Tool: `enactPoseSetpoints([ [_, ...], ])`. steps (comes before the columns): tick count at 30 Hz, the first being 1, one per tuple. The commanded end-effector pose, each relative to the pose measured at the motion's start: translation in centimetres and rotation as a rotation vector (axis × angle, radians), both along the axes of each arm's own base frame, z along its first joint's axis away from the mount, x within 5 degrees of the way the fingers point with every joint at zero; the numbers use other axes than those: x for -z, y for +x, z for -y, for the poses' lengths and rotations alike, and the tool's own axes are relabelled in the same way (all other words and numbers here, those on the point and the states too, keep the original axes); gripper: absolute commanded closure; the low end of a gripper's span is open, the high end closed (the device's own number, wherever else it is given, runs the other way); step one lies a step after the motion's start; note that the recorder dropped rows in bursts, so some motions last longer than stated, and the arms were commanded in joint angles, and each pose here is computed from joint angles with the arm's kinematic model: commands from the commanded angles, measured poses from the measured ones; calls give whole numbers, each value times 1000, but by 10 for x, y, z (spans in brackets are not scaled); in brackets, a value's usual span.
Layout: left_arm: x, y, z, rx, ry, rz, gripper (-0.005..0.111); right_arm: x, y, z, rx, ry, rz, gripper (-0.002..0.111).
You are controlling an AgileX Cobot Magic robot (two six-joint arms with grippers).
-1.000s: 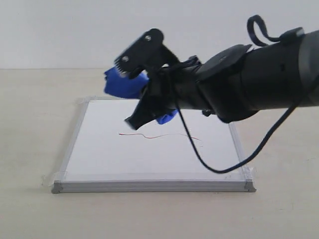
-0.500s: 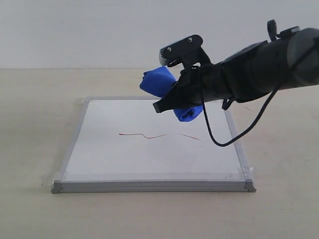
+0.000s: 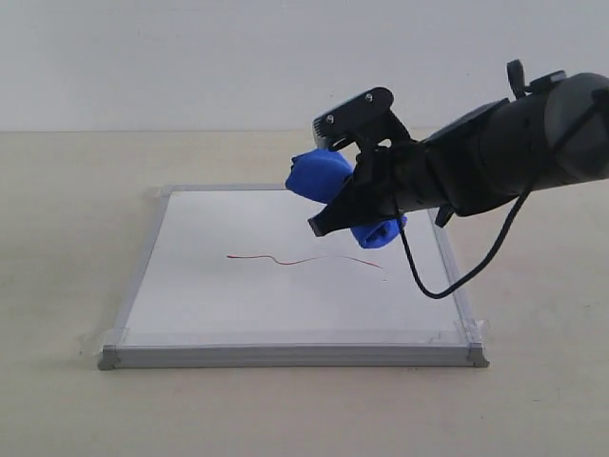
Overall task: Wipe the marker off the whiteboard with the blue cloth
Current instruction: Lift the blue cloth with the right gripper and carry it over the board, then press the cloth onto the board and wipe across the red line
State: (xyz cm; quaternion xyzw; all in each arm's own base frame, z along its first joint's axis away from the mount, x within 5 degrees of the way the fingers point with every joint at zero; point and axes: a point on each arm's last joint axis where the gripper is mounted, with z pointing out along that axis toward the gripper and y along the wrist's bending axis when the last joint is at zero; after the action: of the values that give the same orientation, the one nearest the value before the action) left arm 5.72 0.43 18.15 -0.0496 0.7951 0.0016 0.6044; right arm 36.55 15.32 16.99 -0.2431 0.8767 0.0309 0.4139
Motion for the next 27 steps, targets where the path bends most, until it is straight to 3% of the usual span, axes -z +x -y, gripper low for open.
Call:
enactPoseSetpoints([
  [1, -3, 0, 0, 1, -2, 22, 102, 12, -6, 7, 13, -32, -31, 108],
  [6, -3, 0, 0, 1, -2, 22, 102, 36, -6, 15, 65, -102, -66, 108],
  [13, -3, 0, 0, 1, -2, 22, 102, 66, -9, 9, 12, -89, -166, 108],
  [16, -3, 0, 0, 1, -2, 22, 102, 75, -14, 0, -66, -26, -235, 108],
  [23, -3, 0, 0, 1, -2, 22, 102, 60, -31, -37, -380, 292, -408, 108],
  [25, -3, 0, 0, 1, -2, 22, 102, 56, -32, -41, -435, 312, -407, 108],
  [27, -3, 0, 0, 1, -2, 22, 102, 57, -26, -37, -384, 267, -370, 108],
])
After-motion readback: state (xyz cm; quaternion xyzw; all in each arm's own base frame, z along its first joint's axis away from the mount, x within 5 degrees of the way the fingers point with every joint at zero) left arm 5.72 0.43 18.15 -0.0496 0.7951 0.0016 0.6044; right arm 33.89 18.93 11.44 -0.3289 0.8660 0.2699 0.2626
